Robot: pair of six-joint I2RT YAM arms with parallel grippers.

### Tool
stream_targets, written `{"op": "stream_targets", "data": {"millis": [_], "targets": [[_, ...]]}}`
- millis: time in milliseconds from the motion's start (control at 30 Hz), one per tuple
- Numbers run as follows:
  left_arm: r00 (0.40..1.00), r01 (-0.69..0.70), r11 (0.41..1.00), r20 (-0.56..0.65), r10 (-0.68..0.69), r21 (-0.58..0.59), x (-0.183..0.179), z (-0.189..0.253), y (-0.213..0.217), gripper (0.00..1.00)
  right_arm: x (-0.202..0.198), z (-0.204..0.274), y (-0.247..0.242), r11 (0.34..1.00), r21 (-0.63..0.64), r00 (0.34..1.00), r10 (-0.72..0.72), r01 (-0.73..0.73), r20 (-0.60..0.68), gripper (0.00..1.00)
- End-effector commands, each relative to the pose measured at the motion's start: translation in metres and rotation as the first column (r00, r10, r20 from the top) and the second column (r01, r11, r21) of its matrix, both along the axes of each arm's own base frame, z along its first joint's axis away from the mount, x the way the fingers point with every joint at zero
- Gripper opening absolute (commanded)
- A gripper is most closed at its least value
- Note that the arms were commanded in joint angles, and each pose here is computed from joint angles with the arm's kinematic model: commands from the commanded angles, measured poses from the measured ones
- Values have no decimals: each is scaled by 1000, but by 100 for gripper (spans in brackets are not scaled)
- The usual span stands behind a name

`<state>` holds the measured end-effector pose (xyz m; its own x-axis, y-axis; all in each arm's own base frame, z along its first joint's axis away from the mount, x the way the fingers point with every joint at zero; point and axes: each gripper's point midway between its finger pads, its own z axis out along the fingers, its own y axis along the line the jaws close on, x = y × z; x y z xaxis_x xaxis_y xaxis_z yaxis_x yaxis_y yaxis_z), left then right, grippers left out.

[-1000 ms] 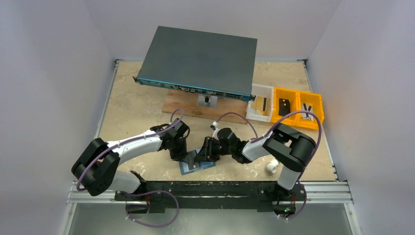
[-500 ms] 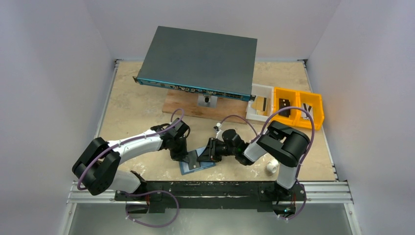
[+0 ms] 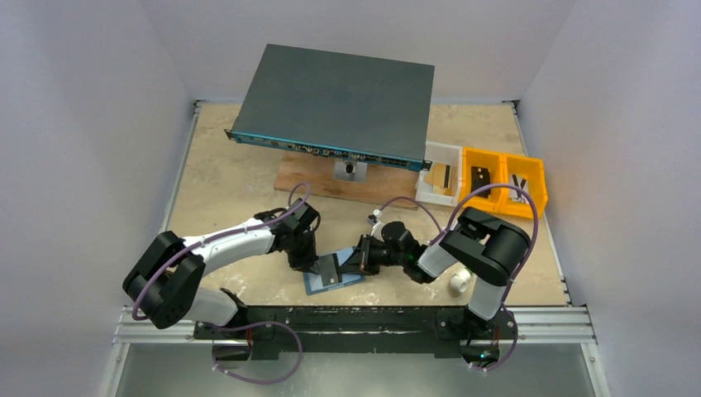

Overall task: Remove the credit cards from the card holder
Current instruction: Remove the credit card from the card holder.

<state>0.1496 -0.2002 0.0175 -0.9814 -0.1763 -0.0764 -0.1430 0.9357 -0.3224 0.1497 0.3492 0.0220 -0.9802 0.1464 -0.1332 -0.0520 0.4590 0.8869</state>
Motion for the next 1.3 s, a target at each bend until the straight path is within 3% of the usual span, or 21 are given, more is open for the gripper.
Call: {"op": "stream_targets", "data": {"millis": [0,200,367,467,633,867,1267], "targets": [[999,-29,982,-25,34,187,-10,-26,44,0,5,-4,-12,998,-32,999,-47,47,9,0],[999,-29,983,-26,34,180,-11,-27,44,0,5,-4,-11,999,-32,999,-38,39,19,0],[999,-27,985,-27,32,170,-10,-27,41,0,8,-4,-2,1000,-19,1000,-11,12,22,26],[999,-23,987,-28,28,161,-10,-27,39,0,7,-7,1,1000,-17,1000,1,-1,14,29],[999,-15,988,-36,21,155,-10,-28,37,0,8,-11,6,1000,-13,1000,11,-11,0,24],[999,-22,982,-24,27,185,-8,-26,43,0,5,-12,-4,999,-31,1000,-12,12,-2,1],[999,-23,979,-25,29,205,-10,-26,49,0,12,0,-36,983,-143,991,-107,117,78,0]]}}
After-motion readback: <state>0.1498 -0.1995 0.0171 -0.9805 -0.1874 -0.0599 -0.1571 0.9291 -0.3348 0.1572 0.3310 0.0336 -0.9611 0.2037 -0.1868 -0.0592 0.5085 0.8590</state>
